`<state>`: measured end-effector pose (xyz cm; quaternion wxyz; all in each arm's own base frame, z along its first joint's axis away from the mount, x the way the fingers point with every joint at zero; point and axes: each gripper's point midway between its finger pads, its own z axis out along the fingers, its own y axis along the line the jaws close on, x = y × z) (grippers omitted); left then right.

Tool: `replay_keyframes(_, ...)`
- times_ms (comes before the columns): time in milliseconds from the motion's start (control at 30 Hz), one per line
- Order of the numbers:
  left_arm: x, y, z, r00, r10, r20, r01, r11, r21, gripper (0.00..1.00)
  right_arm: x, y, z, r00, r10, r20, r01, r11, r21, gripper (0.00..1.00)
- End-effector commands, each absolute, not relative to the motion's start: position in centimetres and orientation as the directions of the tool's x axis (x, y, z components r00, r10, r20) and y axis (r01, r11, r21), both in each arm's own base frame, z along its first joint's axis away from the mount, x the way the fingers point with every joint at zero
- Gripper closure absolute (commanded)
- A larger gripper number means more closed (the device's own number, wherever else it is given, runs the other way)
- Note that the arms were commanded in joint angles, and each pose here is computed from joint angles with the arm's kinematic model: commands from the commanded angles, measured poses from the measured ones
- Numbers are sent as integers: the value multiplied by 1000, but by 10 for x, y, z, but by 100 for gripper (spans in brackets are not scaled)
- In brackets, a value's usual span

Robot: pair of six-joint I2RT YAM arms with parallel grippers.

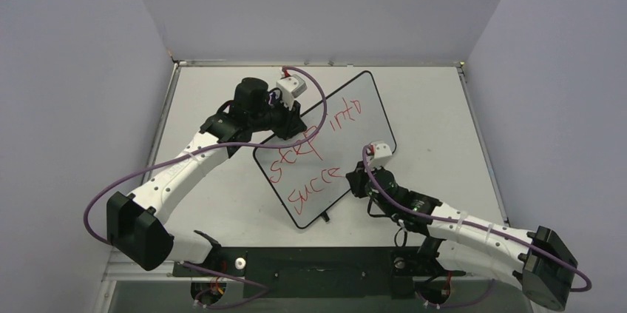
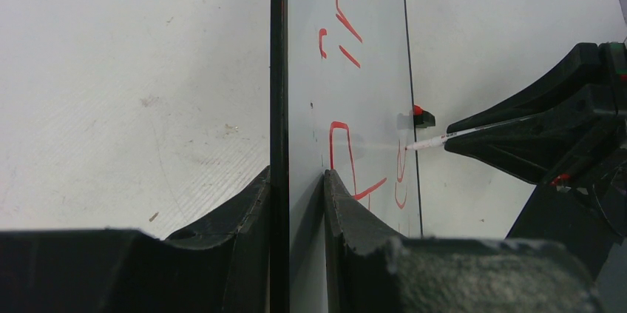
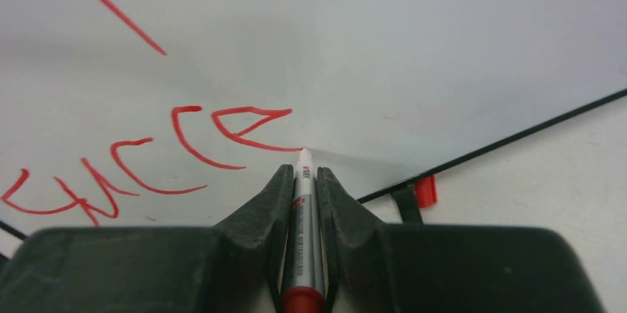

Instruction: Write a sentence on the whiteboard

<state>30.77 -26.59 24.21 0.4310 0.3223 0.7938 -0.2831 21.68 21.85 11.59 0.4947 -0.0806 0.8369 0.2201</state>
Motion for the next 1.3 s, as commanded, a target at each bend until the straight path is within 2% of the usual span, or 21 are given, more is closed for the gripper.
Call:
replay_keyframes(0,321,-266,270,-273,263,-925,776,629,-51,100,228,197,121,-468,84,-880,-273,933,234,100)
replay_keyframes(367,319,-266,276,-263,254,-931,778,626,-49,100,238,210,203,-336,102,-937,-379,895,233,100)
replay_keyframes(900,318,-266,275,-265,250,-931,779,625,-53,100,265,204,199,-321,154,-934,-317,912,259,100)
replay_keyframes(1267,319,-267,271,-274,254,-928,778,626,-58,100,270,221,187,-351,169,-921,-353,887,297,100)
